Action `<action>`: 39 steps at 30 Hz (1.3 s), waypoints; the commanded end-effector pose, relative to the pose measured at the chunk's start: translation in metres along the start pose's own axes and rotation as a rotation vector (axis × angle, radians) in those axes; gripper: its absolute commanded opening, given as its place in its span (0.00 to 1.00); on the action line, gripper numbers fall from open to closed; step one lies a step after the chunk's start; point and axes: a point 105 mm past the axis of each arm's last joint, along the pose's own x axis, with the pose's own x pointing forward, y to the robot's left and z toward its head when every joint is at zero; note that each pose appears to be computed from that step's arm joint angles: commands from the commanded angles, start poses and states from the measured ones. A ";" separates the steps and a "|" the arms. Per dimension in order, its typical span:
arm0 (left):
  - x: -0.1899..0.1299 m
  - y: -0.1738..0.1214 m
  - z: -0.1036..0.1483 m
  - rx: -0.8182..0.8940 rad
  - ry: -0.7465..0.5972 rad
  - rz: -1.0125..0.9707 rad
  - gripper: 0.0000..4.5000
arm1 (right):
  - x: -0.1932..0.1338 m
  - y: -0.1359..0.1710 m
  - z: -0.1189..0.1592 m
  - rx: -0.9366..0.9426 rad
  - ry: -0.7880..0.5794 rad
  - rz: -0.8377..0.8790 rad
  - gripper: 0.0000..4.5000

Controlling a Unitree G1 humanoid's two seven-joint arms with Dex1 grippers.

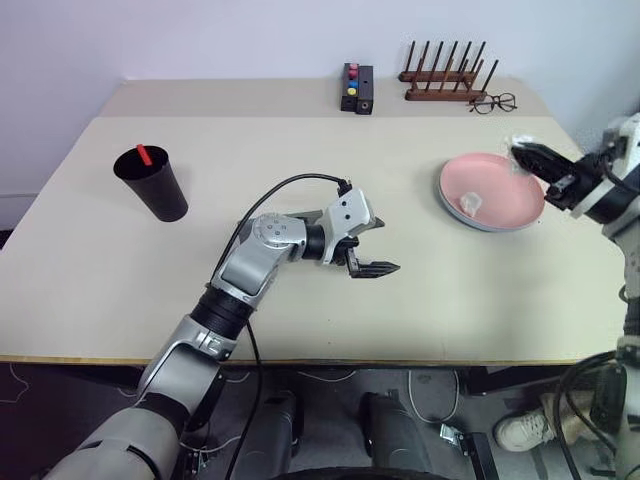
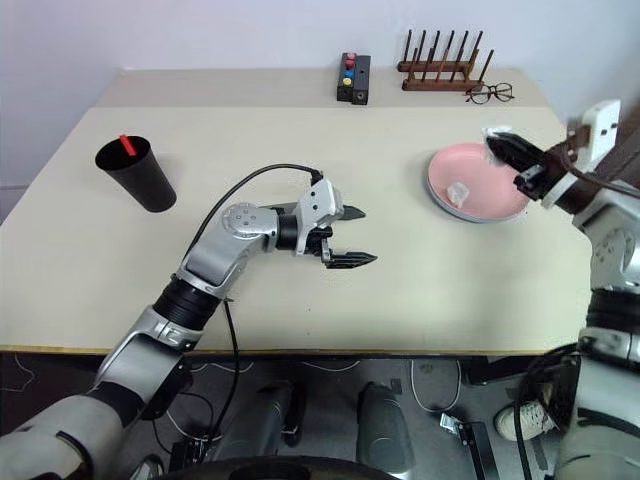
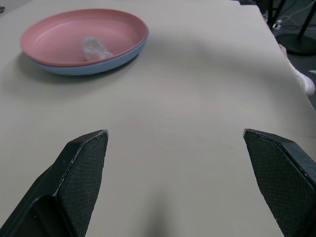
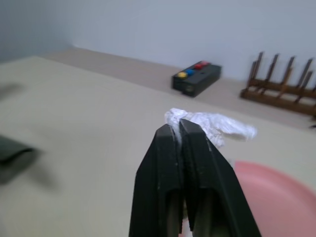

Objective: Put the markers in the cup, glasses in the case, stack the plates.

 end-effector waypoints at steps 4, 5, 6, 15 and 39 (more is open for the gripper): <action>-0.008 0.011 0.016 0.029 -0.053 0.090 1.00 | 0.029 -0.019 -0.026 -0.068 0.031 -0.182 0.01; -0.010 0.011 0.016 0.025 -0.054 0.101 1.00 | 0.033 -0.019 -0.030 -0.071 0.042 -0.200 0.01; -0.011 0.012 0.016 0.022 -0.055 0.111 1.00 | 0.037 -0.019 -0.034 -0.079 0.055 -0.214 0.01; -0.020 0.009 0.013 0.008 -0.038 0.155 1.00 | 0.052 -0.017 -0.046 -0.137 0.112 -0.289 0.01; -0.035 0.031 0.040 -0.003 -0.286 0.341 1.00 | 0.034 -0.020 -0.032 -0.139 0.028 -0.203 0.77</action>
